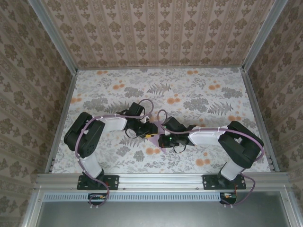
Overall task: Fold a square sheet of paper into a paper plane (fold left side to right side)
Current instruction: Fourth fold the wing at the center of the table.
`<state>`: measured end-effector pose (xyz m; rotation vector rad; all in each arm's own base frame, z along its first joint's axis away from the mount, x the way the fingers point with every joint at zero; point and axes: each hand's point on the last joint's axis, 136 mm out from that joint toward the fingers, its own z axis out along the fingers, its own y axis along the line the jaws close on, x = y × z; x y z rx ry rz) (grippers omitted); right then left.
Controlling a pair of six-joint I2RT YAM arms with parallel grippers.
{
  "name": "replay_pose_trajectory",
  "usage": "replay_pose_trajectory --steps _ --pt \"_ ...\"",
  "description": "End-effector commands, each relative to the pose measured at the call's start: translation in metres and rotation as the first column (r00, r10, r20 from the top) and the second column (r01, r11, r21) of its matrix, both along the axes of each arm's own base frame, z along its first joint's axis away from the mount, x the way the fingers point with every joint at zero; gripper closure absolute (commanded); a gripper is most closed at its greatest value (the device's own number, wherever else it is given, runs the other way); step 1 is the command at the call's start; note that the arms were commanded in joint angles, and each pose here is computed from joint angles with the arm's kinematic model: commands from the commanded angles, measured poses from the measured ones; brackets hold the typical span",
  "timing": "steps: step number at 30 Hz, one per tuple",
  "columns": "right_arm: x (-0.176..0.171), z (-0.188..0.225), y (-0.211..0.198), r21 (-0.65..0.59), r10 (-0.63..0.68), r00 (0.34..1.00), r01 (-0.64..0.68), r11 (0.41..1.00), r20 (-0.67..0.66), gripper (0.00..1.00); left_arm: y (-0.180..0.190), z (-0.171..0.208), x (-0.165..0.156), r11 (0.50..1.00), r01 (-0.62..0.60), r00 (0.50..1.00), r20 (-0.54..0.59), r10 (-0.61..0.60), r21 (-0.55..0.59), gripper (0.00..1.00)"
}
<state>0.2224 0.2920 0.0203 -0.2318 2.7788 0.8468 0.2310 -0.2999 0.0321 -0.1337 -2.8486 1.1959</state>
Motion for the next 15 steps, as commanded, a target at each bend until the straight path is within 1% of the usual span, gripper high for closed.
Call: replay_pose_trajectory --steps 1,5,10,11,15 --pt "0.000 0.008 0.003 0.067 -0.022 1.000 0.022 0.997 -0.012 1.00 -0.004 0.001 0.003 1.000 -0.002 1.000 -0.006 0.002 0.003 0.59" --pt "0.001 0.007 0.003 0.100 -0.032 0.999 0.035 0.994 -0.027 1.00 -0.001 -0.006 0.002 1.000 -0.006 1.000 -0.020 0.006 0.026 0.57" --pt "0.002 0.006 0.002 0.107 -0.036 0.999 0.040 0.993 -0.038 1.00 0.002 -0.012 -0.001 0.999 -0.007 0.999 -0.041 0.009 0.050 0.56" --pt "0.002 0.006 0.001 0.110 -0.040 0.998 0.044 0.993 -0.038 1.00 0.005 -0.015 0.002 0.997 -0.018 0.999 -0.028 0.020 0.074 0.56" --pt "0.004 0.010 0.000 0.125 -0.046 0.998 0.050 0.991 -0.036 1.00 0.010 -0.019 0.000 0.994 -0.021 0.999 -0.035 0.025 0.103 0.56"
